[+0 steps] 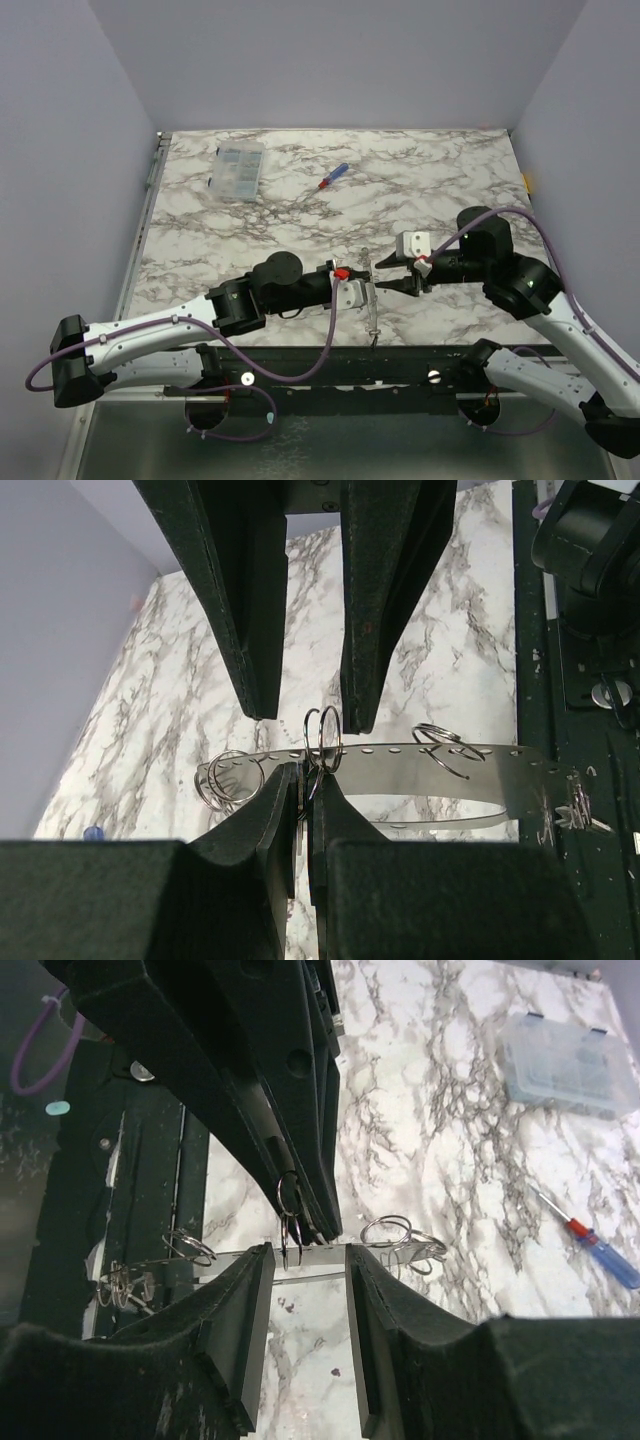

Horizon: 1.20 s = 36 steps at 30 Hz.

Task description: Put the keys on the keyring

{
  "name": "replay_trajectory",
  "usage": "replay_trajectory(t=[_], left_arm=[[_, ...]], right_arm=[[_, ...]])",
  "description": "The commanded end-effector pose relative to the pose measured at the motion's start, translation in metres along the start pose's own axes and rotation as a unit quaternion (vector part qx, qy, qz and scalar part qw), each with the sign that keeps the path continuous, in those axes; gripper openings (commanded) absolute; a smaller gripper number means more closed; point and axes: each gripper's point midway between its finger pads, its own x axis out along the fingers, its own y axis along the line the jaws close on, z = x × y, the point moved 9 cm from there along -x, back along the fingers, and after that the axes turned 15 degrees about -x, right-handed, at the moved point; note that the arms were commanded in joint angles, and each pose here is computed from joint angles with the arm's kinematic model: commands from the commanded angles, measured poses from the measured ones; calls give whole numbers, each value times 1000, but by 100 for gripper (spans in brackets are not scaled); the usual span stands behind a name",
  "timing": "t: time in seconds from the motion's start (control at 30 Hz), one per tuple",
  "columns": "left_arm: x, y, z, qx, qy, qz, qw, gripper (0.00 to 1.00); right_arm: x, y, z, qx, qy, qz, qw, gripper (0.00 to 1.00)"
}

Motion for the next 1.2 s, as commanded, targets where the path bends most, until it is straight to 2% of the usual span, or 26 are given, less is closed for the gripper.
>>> replay_trajectory(t=[0.0,0.4,0.5,0.7,0.87,1.13,1.17], left_arm=[[0,4,13,6,-13,13,1000,0],[6,4,9,4,2,10,1000,0],[8,4,10,5,3,7,1000,0],[10,4,10,6,6,7,1000,0],[8,4,10,6,5,9,1000,0],[1,4,14,3,-7,8,1000,0],[0,3,14,2,-9,6,1000,5]], right_arm=[[-2,4,-2,10,20,20,1000,44],[9,1,-4,37,8,47,998,42],[11,1,-5,40,11,51,998,37],[13,3,-12,48,28,52,997,15],[14,5,-18,51,44,54,996,1],[9,2,-11,13,12,16,1000,1],[8,2,-9,5,4,8,1000,1]])
